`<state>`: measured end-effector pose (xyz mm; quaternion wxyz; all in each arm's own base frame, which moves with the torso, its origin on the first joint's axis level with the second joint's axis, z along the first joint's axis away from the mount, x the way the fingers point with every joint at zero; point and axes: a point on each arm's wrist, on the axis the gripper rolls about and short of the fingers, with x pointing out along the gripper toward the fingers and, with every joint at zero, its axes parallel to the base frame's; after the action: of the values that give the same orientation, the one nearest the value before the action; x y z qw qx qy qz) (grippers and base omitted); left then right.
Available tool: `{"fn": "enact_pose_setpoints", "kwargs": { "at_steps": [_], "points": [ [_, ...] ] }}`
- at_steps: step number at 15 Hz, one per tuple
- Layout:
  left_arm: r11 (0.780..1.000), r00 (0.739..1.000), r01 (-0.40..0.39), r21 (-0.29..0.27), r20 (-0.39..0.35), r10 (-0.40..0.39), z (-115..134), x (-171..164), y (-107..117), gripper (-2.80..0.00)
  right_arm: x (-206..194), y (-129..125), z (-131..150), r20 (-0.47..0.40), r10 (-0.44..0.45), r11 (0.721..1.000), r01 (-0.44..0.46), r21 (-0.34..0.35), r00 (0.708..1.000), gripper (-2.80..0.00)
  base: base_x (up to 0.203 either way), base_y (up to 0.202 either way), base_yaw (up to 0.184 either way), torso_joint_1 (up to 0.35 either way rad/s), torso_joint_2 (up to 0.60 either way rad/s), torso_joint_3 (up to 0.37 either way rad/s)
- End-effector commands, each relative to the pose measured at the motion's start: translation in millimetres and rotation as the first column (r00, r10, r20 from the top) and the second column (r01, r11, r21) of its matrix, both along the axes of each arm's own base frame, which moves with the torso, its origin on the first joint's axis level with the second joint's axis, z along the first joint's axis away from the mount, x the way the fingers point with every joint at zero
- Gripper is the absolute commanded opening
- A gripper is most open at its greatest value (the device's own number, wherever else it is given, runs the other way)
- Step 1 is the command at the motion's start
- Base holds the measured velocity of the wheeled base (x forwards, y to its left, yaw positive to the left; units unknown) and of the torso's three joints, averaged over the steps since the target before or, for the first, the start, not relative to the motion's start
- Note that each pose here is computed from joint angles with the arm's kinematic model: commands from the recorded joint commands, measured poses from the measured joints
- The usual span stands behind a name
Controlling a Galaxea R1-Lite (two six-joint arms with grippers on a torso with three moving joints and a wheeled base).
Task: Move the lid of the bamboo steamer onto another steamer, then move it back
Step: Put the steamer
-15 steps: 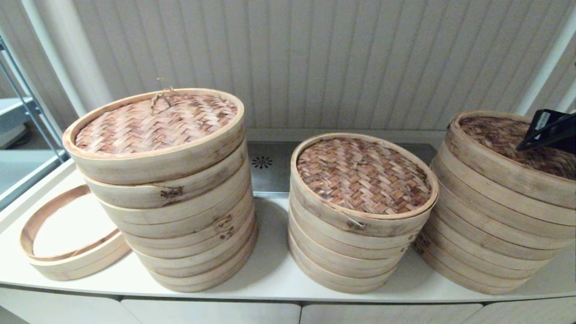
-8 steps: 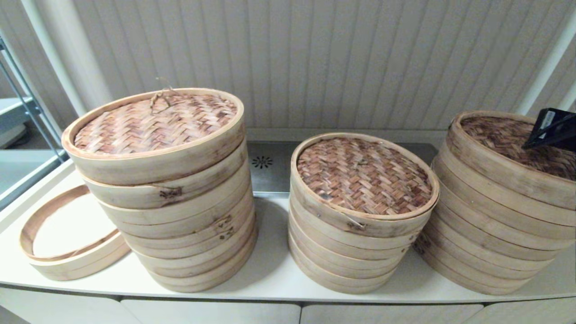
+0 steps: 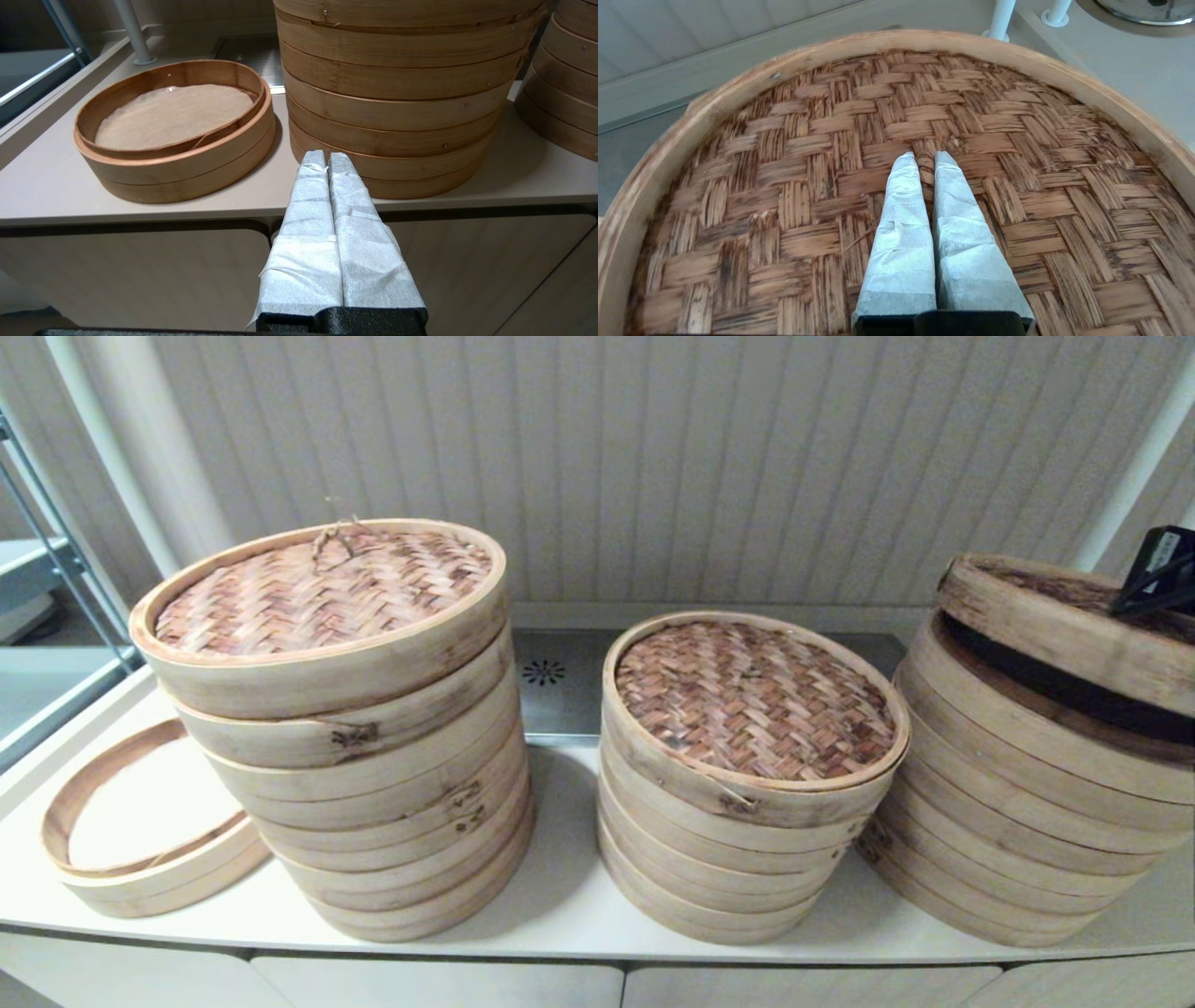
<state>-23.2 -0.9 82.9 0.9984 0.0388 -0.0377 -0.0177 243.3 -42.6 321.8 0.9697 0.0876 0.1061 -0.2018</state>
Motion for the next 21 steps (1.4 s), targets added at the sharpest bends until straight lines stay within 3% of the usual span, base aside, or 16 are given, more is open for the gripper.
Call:
{"fn": "enact_pose_setpoints", "kwargs": {
  "at_steps": [1,8,13,21],
  "points": [
    [1.0,1.0,0.0,0.0,-0.032,0.0,-9,3,0,-2.8,-5,1,5,0.022,0.003,1.0,-0.003,-0.002,1.0,-2.8,0.0,0.0,0.0,0.0,0.0,0.0],
    [1.0,0.999,0.0,0.0,-0.034,0.0,-10,3,0,-2.8,-10,29,16,0.058,0.117,0.993,-0.117,-0.006,0.991,-2.8,0.0,0.0,0.0,0.0,0.0,0.0],
    [1.0,1.0,0.0,0.0,-0.032,0.0,-9,3,0,-2.8,-14,66,21,0.075,0.259,0.966,-0.259,-0.008,0.963,-2.8,0.0,0.0,0.0,0.0,0.0,0.0],
    [1.0,0.999,0.0,0.0,-0.034,0.0,-10,3,0,-2.8,-2,131,28,0.07,0.355,0.935,-0.352,-0.043,0.932,-2.8,0.0,0.0,0.0,0.0,0.0,0.0]
  ]
}}
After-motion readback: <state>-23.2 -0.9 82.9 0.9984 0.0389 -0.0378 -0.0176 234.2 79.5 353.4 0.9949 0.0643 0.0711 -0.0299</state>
